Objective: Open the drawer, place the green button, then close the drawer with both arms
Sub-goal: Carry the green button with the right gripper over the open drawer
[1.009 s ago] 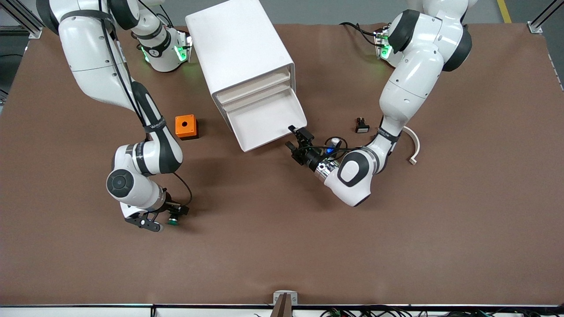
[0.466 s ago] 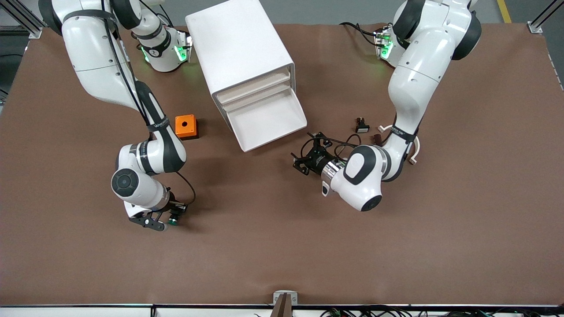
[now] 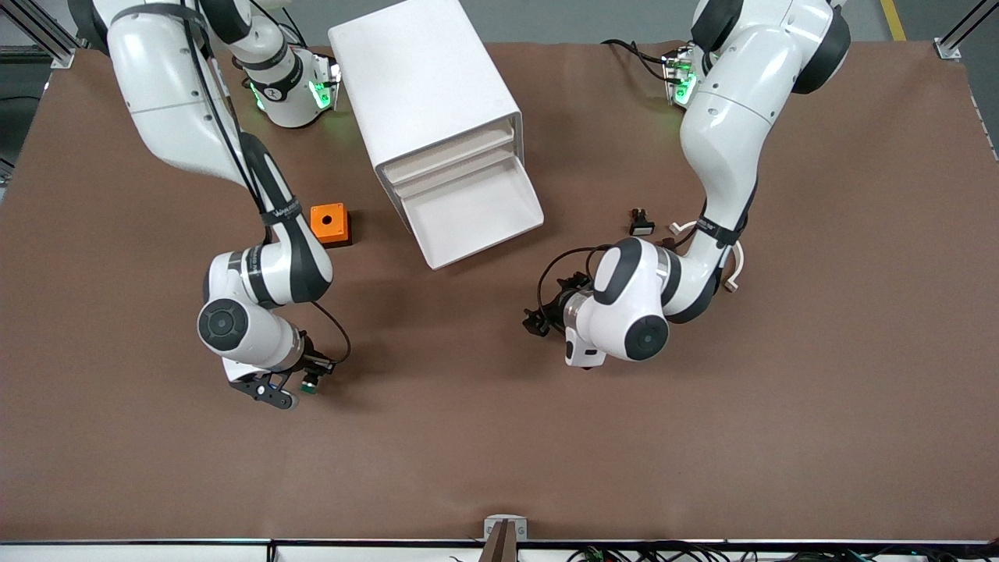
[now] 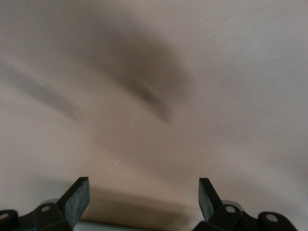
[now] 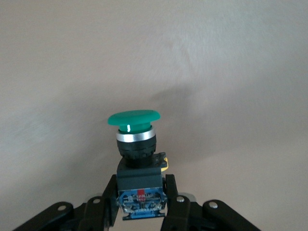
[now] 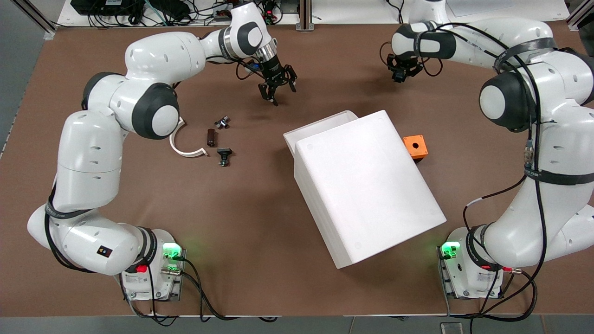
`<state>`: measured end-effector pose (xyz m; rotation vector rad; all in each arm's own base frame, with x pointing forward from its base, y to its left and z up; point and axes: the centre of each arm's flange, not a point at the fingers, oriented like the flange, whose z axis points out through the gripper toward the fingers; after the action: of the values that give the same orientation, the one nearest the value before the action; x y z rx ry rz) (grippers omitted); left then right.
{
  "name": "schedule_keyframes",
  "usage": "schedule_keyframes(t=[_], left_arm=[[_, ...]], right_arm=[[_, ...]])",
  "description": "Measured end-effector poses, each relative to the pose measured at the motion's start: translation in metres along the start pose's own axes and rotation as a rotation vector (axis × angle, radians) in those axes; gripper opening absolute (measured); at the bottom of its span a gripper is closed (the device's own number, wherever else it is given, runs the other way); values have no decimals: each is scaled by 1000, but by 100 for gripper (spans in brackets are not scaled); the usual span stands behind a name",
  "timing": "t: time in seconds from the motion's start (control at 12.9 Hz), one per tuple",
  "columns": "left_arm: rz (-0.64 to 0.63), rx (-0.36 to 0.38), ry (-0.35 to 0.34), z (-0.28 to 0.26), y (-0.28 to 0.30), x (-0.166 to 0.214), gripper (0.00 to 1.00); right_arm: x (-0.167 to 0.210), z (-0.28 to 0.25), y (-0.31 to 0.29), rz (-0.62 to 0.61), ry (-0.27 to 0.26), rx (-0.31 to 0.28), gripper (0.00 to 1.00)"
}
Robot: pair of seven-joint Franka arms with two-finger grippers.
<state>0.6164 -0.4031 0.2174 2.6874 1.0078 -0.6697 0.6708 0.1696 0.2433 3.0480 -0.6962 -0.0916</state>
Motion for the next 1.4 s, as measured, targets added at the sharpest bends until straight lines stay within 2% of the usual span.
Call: schedule_keyframes(t=[0.23, 0.47, 0.62, 0.78, 1.09, 1.4], left_arm=[[87, -50, 154, -7, 16, -13, 100], [131, -62, 220, -5, 22, -19, 100], [144, -68, 235, -4, 24, -23, 100], [160, -66, 255, -3, 25, -25, 100], [183, -58, 277, 0, 27, -31, 100], [210, -27, 319, 7, 28, -42, 100]], right_arm=[[-61, -80, -41, 132, -30, -19, 41], [-143, -127, -77, 247, -83, -1, 41], [-194, -129, -89, 309, -102, -18, 41], [-240, -121, -103, 378, -99, -34, 41], [-328, -101, -143, 495, -67, 13, 41], [-375, -85, -165, 552, -57, 49, 41]])
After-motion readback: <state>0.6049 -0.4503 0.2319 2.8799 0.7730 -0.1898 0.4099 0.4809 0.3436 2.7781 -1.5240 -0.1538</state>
